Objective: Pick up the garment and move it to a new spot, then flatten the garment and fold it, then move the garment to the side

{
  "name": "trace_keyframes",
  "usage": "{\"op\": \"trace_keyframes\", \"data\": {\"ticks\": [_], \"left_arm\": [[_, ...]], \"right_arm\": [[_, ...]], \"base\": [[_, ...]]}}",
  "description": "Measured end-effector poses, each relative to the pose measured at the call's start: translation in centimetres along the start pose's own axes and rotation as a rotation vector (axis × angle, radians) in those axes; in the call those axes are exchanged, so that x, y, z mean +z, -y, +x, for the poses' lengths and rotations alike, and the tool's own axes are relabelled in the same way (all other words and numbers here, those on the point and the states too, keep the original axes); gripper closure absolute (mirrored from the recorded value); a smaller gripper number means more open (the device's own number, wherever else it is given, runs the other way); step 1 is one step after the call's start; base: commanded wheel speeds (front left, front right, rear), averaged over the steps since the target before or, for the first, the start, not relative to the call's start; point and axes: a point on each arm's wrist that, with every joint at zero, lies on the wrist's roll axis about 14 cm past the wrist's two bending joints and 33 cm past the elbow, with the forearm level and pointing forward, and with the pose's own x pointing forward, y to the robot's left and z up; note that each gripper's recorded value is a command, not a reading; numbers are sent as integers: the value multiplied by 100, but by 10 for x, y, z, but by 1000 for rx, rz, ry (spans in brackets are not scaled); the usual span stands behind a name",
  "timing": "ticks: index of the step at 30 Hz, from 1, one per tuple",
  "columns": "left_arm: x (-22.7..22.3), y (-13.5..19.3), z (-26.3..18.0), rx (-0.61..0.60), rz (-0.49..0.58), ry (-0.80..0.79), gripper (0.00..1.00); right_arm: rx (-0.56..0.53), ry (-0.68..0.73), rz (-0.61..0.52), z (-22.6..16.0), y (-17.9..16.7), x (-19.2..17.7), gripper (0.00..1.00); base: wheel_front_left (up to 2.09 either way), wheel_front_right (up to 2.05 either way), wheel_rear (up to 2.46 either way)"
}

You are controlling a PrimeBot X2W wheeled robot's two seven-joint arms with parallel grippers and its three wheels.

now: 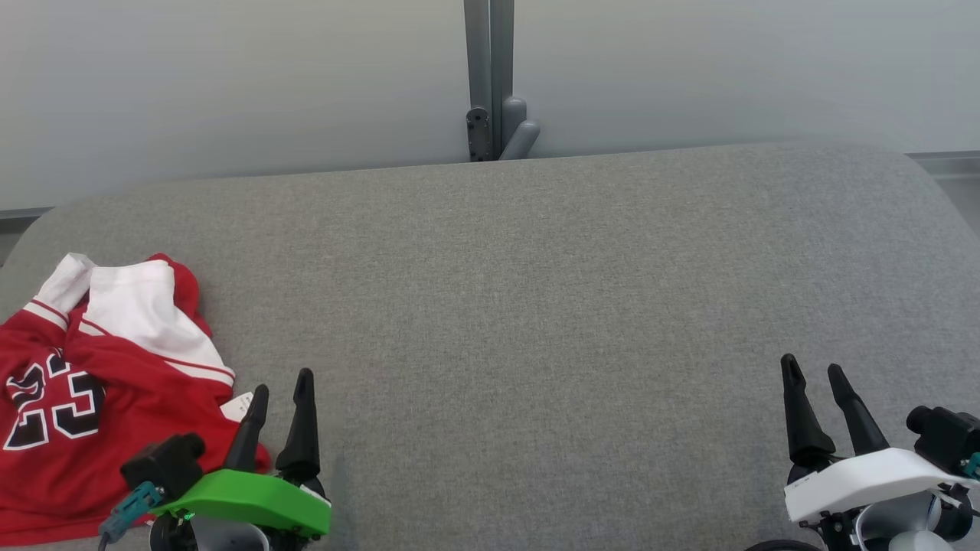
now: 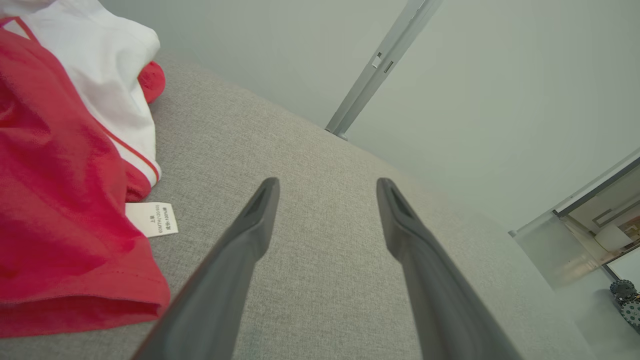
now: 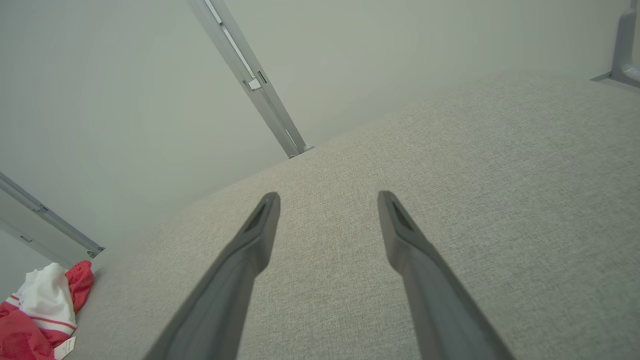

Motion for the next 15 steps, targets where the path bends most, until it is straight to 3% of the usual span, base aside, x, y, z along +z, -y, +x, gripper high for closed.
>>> {"op": "trace_keyframes", "data": {"ticks": [15], "left_arm": [[-9,1,-4,-26,169,-17,0]], "right_arm": [[31,13,-171,-2,-2,2,0]], "base": [[0,0,0]]}}
